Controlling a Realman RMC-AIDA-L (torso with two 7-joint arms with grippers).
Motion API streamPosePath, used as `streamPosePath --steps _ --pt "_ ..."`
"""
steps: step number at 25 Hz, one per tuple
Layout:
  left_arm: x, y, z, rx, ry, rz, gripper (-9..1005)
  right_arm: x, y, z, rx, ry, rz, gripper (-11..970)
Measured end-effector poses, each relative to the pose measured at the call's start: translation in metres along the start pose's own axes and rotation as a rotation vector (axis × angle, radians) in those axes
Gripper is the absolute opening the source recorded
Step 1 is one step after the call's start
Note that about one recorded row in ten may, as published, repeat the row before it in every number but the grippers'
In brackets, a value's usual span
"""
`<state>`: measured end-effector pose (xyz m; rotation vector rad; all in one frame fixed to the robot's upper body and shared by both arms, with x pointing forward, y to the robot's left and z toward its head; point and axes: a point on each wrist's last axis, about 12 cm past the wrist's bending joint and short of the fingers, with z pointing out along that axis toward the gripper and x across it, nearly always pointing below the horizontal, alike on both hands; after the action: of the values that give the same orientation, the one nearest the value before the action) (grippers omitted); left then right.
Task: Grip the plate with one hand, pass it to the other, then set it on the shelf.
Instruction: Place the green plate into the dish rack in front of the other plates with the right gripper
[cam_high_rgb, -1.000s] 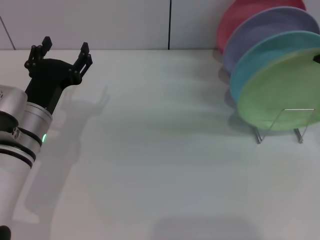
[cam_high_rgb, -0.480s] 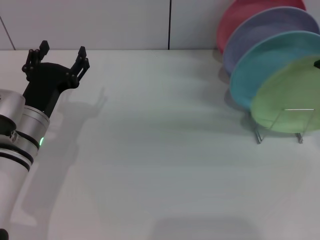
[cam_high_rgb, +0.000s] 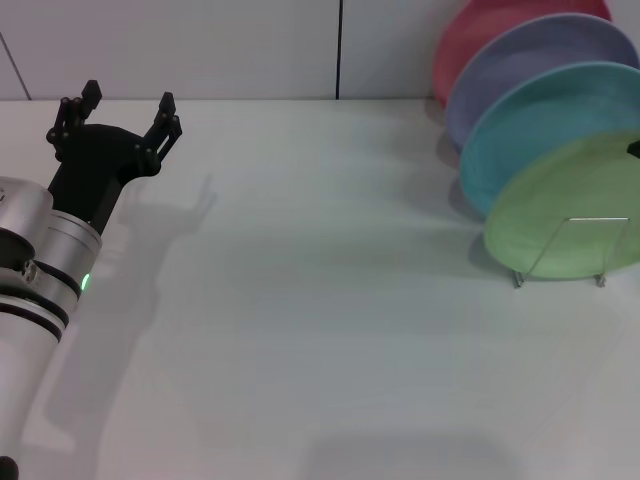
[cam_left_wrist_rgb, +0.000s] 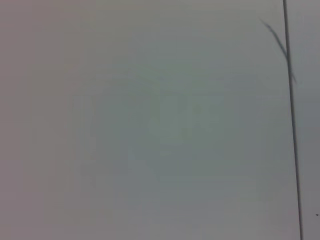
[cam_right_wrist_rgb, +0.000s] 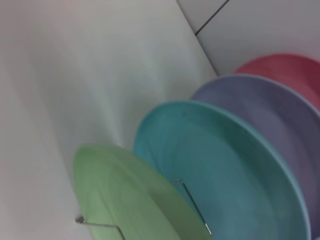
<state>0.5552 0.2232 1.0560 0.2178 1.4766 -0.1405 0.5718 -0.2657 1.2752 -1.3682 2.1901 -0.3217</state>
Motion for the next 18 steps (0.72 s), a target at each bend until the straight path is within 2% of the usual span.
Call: streamPosePath --steps 12,18 --pt "0.002 0.001 -0.001 -0.002 0.01 0.003 864 -0.005 0.008 0.013 -0.042 0.014 -0.018 568" --pt "0.003 0.002 -0.001 -0.004 0.015 0.003 864 -0.015 0.003 -0.002 0.036 -0.027 -0.03 568"
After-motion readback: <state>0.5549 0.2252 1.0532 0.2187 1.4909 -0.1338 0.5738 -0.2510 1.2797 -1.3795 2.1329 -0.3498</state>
